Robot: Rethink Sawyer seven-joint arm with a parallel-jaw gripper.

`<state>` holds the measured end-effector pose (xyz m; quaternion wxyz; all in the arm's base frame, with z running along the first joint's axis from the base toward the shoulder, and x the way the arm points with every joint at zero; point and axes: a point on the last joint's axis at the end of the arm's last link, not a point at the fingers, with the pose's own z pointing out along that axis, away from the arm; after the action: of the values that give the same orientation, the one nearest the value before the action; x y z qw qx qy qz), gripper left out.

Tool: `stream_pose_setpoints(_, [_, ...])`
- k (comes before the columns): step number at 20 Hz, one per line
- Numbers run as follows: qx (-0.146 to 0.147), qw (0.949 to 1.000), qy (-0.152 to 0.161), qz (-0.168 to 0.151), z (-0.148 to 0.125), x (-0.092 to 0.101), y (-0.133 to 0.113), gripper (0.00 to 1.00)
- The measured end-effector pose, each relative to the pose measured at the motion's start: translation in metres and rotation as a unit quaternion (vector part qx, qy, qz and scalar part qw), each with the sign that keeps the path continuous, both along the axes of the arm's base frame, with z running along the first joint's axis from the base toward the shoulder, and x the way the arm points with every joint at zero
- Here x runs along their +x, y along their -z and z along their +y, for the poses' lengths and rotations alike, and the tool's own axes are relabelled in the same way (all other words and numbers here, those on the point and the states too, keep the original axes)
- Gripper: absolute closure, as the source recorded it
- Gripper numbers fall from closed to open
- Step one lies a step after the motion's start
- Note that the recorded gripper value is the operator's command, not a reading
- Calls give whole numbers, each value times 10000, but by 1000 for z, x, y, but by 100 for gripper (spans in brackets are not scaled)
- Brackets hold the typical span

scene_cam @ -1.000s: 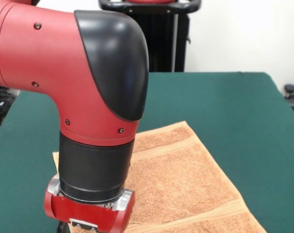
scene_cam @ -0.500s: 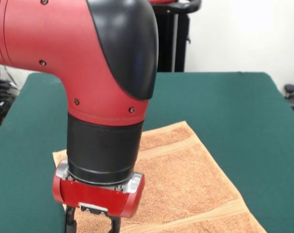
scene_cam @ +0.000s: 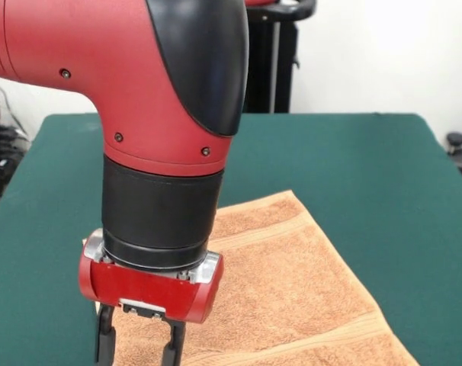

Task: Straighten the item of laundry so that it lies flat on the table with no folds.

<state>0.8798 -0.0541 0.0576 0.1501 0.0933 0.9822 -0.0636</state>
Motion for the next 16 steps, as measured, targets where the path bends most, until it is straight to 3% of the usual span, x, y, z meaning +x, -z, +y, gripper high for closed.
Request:
stream_pose_setpoints(6, [-3, 10000, 3, 18, -2, -2, 0, 0])
stream_pose_setpoints(16, [64, 9996, -91, 270, 8, -20, 20, 0])
